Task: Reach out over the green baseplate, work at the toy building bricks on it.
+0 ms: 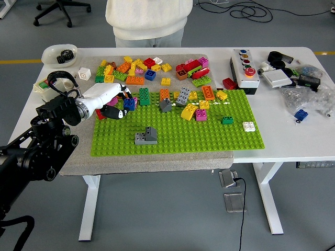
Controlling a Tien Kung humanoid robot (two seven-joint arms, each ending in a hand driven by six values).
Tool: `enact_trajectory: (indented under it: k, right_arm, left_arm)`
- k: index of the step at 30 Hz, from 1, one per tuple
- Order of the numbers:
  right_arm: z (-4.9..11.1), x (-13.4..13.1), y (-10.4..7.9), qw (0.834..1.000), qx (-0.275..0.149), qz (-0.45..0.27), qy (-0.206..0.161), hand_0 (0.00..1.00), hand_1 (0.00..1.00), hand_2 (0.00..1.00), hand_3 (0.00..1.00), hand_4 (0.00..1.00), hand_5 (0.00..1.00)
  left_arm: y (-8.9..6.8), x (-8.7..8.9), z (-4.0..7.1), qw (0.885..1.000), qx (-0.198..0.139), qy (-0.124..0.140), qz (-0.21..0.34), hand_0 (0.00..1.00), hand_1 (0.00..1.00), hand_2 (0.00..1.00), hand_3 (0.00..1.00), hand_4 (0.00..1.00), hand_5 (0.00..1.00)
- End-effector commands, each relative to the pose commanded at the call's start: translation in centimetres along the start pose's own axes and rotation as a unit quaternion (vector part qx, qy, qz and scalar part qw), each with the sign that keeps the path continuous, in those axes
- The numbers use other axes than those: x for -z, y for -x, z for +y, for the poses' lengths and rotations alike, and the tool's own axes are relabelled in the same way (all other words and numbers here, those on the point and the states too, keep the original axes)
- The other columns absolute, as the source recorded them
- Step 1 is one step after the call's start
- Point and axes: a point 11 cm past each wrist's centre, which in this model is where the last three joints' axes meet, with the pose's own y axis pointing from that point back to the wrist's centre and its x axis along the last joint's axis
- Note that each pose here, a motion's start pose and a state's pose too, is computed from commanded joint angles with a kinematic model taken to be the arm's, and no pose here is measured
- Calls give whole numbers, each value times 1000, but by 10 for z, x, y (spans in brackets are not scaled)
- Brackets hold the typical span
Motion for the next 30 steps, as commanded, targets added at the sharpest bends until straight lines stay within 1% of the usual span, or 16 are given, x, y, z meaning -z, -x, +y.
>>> enact_trajectory:
  k: [12,18,24,30]
  right_arm:
    - [0,-4,1,1000,1,0,4,736,615,635,540,769,489]
    - [0,-6,3,1000,2,-1,5,736,615,635,540,769,488]
    - [0,-8,3,1000,2,-1,7,736,615,635,539,769,490]
    - [0,-10,4,1000,3,-1,9,736,615,634,540,769,489]
  left_arm:
    - [0,4,13,1000,-2,-4,9,704,694,595,574,541,181]
    - [1,8,23,1000,-1,-7,11,705,693,597,573,546,183]
    - [2,9,31,1000,0,-8,10,708,695,597,575,551,187]
    - [9,8,42,1000,6,-6,10,712,696,597,576,561,196]
